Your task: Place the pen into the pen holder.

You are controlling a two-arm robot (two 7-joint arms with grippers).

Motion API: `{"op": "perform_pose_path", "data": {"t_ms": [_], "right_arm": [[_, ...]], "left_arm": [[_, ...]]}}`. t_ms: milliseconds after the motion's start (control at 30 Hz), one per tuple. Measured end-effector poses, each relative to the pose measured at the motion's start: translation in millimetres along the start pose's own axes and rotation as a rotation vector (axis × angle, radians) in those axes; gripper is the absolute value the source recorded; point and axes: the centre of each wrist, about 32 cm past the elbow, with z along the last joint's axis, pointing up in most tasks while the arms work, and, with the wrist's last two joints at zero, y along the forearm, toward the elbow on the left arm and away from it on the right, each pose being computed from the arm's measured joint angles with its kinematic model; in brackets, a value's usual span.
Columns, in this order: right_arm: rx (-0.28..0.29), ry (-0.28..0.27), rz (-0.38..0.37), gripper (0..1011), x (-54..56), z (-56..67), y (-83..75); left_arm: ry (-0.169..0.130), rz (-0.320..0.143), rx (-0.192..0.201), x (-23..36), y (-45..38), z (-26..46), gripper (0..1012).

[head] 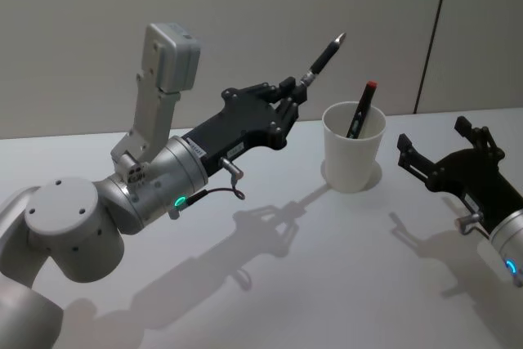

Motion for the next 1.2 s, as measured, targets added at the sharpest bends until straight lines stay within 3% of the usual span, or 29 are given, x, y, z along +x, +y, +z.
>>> {"op": "perform_pose_path", "data": {"t_ms": [333, 767, 1200], "right_arm": [[0.0, 0.0, 0.0, 1001, 0.0, 0.0, 0.0], [0.0, 0.0, 0.0, 1001, 0.0, 0.0, 0.0], [0.0, 0.0, 0.0, 1002, 0.0, 0.0, 0.0]], "left_arm": [[0.008, -0.046, -0.001, -1.2, -2.8, 1.2, 132], [0.034, -0.139, 0.003, -1.3, -4.9, 2.1, 132], [0.043, -0.172, 0.014, -4.3, -7.6, 0.2, 132]]}}
